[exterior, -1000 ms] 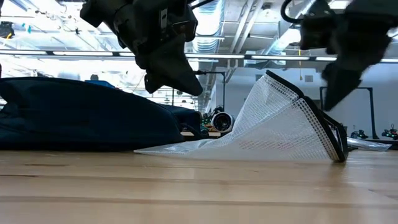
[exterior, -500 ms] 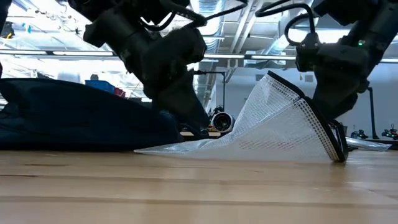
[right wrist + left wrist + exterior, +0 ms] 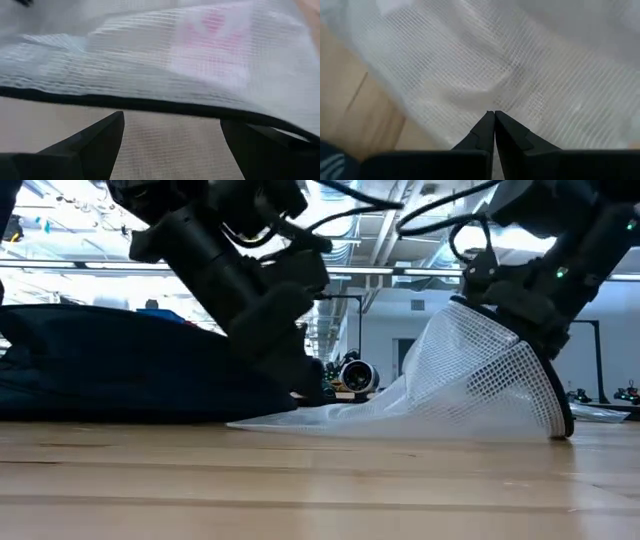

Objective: Unpack backpack
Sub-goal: Remove the red game card from the white zip lock bag

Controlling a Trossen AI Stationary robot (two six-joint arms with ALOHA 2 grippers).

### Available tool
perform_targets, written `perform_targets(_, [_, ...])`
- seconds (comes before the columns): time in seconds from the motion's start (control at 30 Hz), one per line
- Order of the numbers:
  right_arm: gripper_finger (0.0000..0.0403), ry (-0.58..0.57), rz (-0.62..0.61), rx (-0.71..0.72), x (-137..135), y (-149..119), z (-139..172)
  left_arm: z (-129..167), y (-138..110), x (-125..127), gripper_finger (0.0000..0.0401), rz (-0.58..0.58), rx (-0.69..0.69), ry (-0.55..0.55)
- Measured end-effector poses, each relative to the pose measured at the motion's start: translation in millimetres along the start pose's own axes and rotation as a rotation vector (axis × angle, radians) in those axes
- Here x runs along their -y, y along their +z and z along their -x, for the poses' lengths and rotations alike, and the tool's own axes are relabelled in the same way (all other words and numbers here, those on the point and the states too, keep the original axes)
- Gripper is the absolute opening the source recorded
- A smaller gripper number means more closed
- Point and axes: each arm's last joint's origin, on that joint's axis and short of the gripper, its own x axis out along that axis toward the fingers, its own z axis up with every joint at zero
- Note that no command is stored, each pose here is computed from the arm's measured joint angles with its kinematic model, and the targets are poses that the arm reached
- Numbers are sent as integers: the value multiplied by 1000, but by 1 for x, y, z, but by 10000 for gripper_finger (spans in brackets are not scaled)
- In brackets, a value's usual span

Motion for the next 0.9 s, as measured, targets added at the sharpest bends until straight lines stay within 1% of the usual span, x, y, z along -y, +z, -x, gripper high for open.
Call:
perform_targets(0.03, [321,-21,17,3,1,-1,-3,-4,-4,0,0,-2,-17,3])
perform_targets(0.13, [321,-70,16,39,1,0,-11,-13,-10,3,0,19,-38,-10])
perform_targets(0.2, [321,-126,16,69,3,0,-17,-15,-12,6,0,23,-40,-20])
perform_targets(0.27, [321,-155,5,97,3,0,-22,-15,-13,9,0,16,-33,-25])
perform_targets(0.33, [325,-146,-30,133,2,5,-27,-13,-12,10,0,-1,-31,-36])
perform_targets(0.4, [336,-131,-28,154,1,9,-32,-11,-12,10,0,-18,-32,-50])
perform_targets(0.57, [389,-113,25,189,1,17,-36,-8,-10,10,0,-35,-50,-56])
perform_targets(0.6, [394,-117,27,190,3,19,-37,-7,-10,10,0,-38,-55,-60])
perform_targets(0.77, [386,-182,96,203,14,28,-42,-6,-11,15,0,-52,-64,-91])
perform_targets(0.9, [390,-203,178,218,19,36,-46,-5,-12,17,0,-73,-63,-96])
